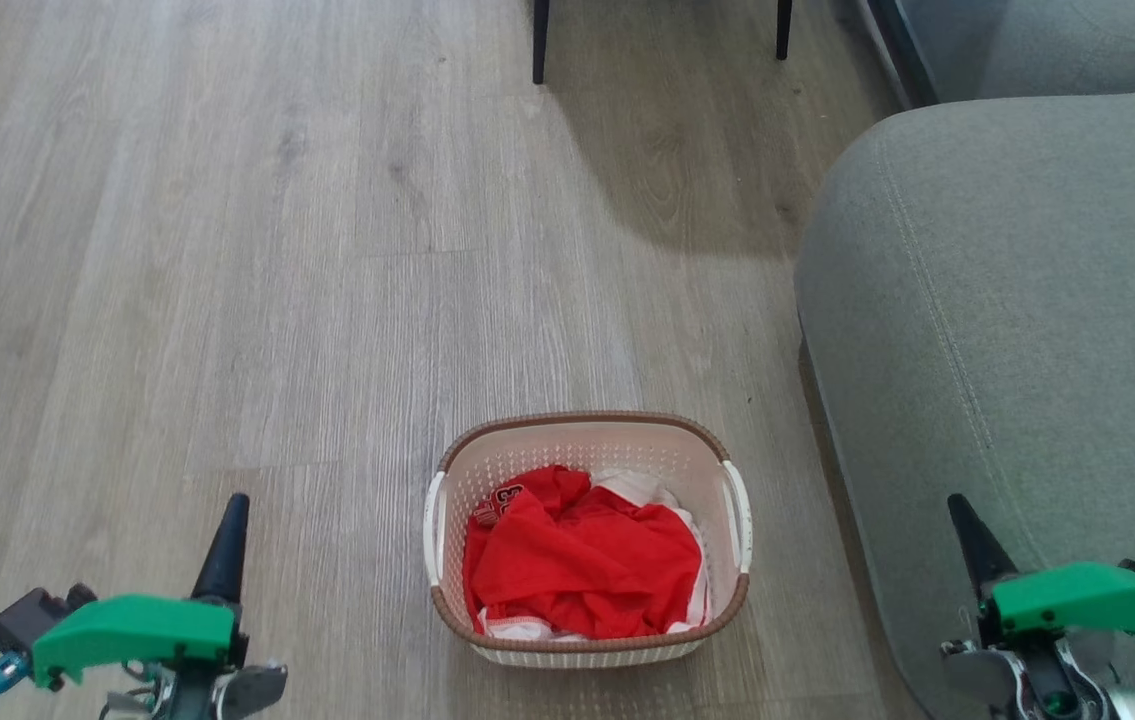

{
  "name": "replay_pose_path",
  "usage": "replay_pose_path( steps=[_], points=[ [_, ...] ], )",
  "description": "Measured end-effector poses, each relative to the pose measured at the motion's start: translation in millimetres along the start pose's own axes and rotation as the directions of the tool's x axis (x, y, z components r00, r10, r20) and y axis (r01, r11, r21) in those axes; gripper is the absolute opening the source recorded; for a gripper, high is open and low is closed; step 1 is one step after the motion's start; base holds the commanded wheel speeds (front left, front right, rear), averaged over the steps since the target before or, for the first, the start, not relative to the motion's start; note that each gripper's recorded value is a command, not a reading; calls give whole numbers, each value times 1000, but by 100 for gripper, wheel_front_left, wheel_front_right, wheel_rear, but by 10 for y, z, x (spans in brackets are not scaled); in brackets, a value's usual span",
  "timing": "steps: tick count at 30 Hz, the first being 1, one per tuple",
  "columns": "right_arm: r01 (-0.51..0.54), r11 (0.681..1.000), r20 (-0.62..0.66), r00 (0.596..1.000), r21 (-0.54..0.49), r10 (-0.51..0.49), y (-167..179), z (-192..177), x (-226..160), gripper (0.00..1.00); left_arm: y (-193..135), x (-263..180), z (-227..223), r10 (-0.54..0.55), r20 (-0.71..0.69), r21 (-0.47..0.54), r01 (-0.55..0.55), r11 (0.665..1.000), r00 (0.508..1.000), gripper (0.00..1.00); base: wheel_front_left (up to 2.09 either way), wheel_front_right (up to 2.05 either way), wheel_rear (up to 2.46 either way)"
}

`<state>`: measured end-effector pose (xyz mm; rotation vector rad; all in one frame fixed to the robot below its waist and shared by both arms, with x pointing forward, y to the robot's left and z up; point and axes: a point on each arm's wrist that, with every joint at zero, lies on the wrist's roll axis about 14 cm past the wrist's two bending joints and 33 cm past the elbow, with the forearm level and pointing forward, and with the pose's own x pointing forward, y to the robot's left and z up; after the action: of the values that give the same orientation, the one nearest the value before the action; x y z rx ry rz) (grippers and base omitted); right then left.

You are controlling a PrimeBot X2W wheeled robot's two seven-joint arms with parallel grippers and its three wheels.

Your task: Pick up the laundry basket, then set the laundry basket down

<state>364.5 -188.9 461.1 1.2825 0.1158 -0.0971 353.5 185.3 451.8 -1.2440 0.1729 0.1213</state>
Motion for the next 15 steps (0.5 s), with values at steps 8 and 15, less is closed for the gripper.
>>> replay_pose_path(
  steps=[8,15],
  points=[
    [-2,996,9,1000,85,1,0,50,5,0,-19,23,-6,-11,-12,-91,10,996,1000,0,0,0,0],
    [-22,987,17,1000,159,19,60,93,36,0,-119,87,44,-45,-4,-168,43,985,999,0,0,0,0]
  ],
)
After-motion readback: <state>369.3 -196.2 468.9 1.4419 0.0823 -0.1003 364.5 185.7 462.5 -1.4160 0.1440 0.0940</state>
